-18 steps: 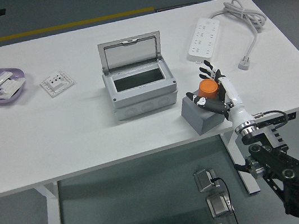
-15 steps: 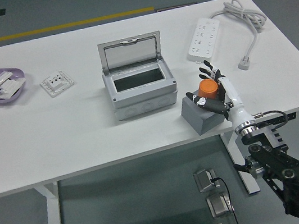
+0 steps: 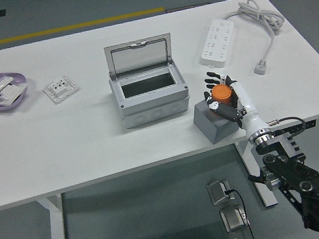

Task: Pick up the cylinder from the cube,place it in the box,flap close box

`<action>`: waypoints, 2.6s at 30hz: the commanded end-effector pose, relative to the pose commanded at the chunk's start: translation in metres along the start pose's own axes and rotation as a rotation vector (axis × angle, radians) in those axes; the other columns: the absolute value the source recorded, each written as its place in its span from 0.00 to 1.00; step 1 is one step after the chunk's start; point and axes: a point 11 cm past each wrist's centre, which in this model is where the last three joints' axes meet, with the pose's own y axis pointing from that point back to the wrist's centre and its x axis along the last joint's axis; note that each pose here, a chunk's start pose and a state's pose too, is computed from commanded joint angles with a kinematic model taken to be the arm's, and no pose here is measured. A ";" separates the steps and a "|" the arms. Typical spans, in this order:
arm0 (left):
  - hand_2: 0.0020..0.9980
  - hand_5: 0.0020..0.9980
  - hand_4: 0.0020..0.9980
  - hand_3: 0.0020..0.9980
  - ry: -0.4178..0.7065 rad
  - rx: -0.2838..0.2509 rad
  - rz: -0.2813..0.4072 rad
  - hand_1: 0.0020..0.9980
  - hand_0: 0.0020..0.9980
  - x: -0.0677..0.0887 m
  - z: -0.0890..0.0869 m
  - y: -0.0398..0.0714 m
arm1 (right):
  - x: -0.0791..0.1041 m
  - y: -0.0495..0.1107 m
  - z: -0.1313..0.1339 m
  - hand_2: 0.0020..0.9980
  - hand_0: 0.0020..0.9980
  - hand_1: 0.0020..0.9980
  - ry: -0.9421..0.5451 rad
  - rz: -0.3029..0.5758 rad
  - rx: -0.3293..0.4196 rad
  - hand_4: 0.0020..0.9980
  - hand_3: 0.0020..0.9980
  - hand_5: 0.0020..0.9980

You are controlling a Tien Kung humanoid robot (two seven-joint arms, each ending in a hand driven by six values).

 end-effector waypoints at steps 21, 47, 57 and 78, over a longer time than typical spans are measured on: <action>0.65 0.15 0.68 0.69 -0.013 -0.001 -0.005 0.66 0.67 -0.001 0.000 0.000 | 0.000 -0.006 -0.013 0.40 0.51 0.36 0.035 -0.004 0.034 0.00 0.30 0.00; 0.65 0.16 0.68 0.69 -0.015 -0.010 0.004 0.66 0.67 0.002 0.005 0.000 | -0.052 -0.078 -0.083 0.39 0.00 0.18 0.458 -0.209 0.154 0.00 0.29 0.00; 0.65 0.17 0.69 0.70 -0.018 -0.019 0.009 0.66 0.67 0.005 0.010 0.001 | -0.084 -0.109 -0.102 0.39 0.00 0.15 0.693 -0.312 0.184 0.00 0.27 0.00; 0.65 0.17 0.69 0.69 -0.043 -0.048 0.017 0.66 0.66 0.008 0.029 0.003 | -0.072 -0.140 -0.111 0.42 0.00 0.17 1.018 -0.376 0.228 0.00 0.28 0.00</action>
